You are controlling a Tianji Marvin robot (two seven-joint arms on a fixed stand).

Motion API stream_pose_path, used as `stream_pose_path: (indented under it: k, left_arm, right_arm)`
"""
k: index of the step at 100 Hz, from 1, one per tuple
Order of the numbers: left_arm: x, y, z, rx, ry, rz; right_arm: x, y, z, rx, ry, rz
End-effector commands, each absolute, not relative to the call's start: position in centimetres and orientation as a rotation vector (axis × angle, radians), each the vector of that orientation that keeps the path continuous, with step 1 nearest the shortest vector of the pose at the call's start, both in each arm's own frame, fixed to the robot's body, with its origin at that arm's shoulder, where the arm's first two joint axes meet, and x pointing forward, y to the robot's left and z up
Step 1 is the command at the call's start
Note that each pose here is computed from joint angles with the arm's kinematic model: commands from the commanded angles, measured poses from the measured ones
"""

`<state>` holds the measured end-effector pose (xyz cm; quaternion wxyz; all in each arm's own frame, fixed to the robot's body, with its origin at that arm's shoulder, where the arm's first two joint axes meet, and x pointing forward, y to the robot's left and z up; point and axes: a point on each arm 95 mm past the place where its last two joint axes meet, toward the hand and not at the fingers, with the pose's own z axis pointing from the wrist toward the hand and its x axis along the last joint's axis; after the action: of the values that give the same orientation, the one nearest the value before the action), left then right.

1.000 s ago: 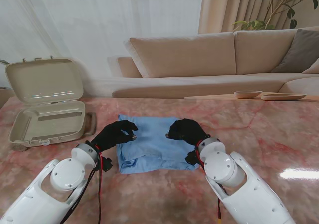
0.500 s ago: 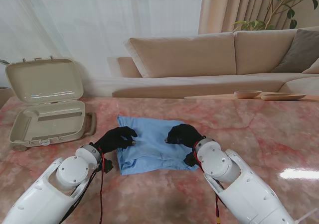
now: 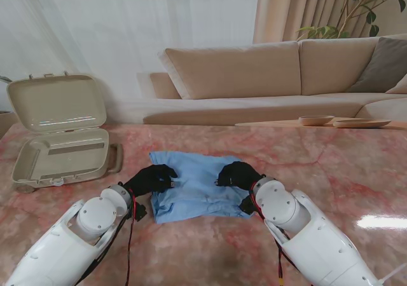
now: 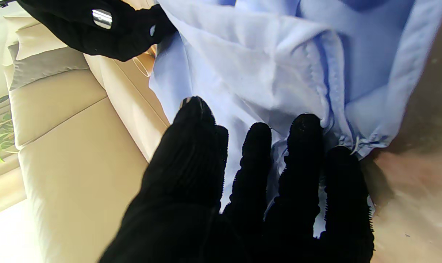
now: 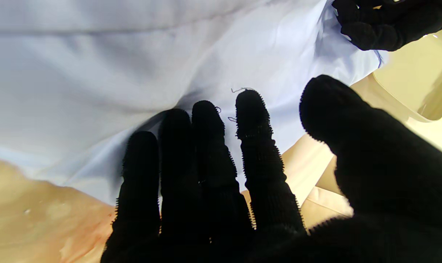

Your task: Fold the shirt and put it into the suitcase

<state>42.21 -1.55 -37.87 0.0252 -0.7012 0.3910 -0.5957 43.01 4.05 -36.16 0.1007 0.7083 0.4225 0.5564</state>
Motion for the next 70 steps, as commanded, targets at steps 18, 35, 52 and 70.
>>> stream_pose_path:
  k: [18,35,52,70]
  left_arm:
    - [41.6,-1.4,-36.5,-2.142,1.171,-1.877]
    - [41.3,-0.7,-35.3,-2.097,1.139,-1.887]
    - [41.3,0.0,-34.9,-2.103,1.113,-1.87]
    - [41.7,0.0,-34.8,-2.118,1.091,-1.862]
  right_arm:
    - [41.8,3.2,-34.3,2.034,1.203,1.671]
    - [41.6,2.0,-33.2,1.983,1.184,1.632]
    - [42.3,1.7,-32.4,1.999,1.142,1.655]
    - [43.3,2.9,-31.8,2.009,1.104,1.709]
